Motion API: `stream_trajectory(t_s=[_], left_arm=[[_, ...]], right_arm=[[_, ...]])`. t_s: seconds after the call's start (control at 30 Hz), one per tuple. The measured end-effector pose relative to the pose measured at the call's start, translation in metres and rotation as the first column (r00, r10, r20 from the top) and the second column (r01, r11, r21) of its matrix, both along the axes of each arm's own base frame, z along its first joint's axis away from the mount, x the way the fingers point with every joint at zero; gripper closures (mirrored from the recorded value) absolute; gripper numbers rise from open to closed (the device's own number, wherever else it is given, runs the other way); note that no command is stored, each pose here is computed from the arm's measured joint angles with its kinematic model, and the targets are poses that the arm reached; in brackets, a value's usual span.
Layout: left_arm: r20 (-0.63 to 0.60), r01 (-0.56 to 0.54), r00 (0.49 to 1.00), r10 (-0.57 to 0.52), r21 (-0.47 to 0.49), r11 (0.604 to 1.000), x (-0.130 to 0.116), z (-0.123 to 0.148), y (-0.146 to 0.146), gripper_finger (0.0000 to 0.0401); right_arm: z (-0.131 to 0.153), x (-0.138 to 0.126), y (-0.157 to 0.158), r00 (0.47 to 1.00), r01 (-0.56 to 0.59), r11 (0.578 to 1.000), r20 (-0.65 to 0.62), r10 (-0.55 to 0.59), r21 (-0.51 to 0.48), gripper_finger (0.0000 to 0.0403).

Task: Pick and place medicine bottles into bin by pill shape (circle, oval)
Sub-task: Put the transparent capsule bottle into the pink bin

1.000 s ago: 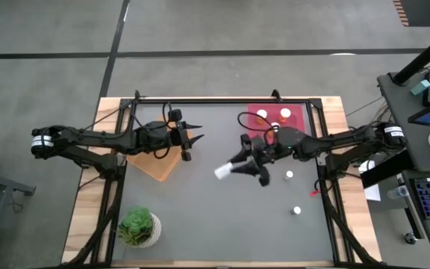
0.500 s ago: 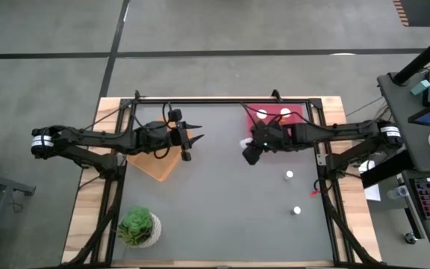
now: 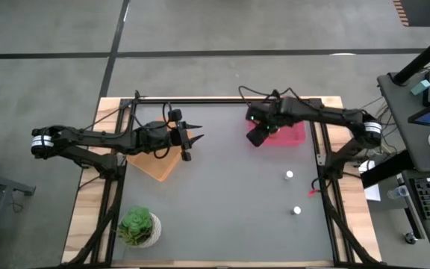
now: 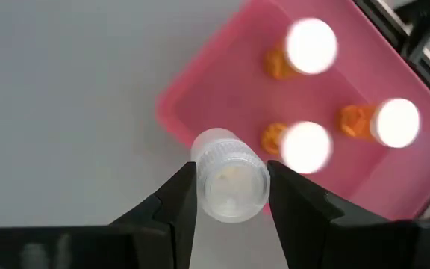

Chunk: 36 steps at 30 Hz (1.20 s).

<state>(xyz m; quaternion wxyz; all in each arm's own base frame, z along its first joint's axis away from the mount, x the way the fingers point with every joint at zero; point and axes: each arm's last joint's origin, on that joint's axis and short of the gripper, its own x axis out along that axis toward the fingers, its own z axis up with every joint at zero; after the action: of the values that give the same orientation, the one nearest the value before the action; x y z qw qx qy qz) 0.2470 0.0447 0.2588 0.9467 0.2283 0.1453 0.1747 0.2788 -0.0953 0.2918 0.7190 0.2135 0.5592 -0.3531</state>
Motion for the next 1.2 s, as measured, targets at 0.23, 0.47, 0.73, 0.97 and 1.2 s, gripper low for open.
stream_trajectory(t_s=[0.23, 0.47, 0.73, 0.97, 1.2], left_arm=[[0.0, 0.0, 1.0, 0.0, 0.0, 1.0, 0.0, 0.0, 0.0, 0.0273], [0.0, 0.0, 1.0, 0.0, 0.0, 1.0, 0.0, 0.0, 0.0, 0.0273], [-0.004, 0.002, 1.0, -0.002, 0.008, 1.0, 0.0, 0.0, 0.0, 0.0273], [-0.004, 0.002, 1.0, -0.002, 0.009, 1.0, 0.0, 0.0, 0.0, 0.0273], [-0.004, 0.002, 1.0, -0.002, 0.009, 1.0, 0.0, 0.0, 0.0, 0.0273]], right_arm=[[-0.015, -0.009, -0.043, 1.0, 0.015, 0.997, 0.007, -0.016, 0.073, 0.0267], [-0.034, -0.011, -0.068, 0.999, 0.032, 0.996, -0.032, -0.03, 0.079, 0.0268], [-0.06, 0.001, -0.081, 0.998, -0.008, 0.993, -0.063, 0.015, 0.117, 0.0268], [-0.081, 0.01, -0.087, 0.994, -0.028, 0.99, -0.103, 0.042, 0.139, 0.0268], [-0.088, 0.013, -0.089, 0.993, -0.029, 0.99, -0.107, 0.045, 0.141, 0.026]])
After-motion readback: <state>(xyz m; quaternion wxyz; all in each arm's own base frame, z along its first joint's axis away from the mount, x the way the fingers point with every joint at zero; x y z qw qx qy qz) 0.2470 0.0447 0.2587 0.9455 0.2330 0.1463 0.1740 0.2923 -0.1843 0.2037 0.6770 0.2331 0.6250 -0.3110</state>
